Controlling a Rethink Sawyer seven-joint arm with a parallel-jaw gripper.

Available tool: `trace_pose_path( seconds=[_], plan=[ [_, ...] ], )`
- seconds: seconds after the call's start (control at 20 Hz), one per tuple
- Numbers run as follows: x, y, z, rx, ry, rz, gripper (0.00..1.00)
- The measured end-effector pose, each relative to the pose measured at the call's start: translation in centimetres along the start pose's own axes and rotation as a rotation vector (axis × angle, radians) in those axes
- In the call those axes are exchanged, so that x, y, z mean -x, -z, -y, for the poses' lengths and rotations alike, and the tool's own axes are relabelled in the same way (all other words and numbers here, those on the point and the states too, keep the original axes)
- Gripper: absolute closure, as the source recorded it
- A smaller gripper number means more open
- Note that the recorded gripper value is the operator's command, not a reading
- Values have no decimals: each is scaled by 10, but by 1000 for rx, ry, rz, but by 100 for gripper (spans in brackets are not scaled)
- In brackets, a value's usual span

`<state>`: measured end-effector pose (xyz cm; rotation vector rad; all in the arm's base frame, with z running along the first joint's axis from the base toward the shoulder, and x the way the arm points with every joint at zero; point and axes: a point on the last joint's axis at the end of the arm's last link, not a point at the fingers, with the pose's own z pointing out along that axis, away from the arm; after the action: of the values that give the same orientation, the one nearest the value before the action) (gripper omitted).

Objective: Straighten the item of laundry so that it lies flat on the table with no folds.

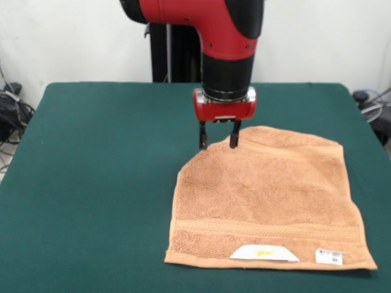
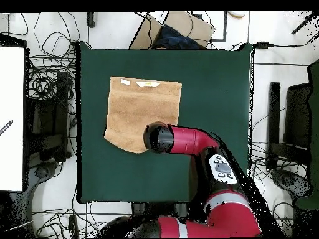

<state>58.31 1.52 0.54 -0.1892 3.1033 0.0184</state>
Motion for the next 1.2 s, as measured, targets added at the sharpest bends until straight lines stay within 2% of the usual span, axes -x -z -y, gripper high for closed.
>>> trace_pose_path(
  seconds=[0.35, 0.8, 1.2],
  plan=[
    [-2, -7, 2, 21, -13, -7, 0],
    [-3, -6, 20, 20, -44, -5, 0],
    [1, 1, 23, 13, -46, 8, 0]
  ],
)
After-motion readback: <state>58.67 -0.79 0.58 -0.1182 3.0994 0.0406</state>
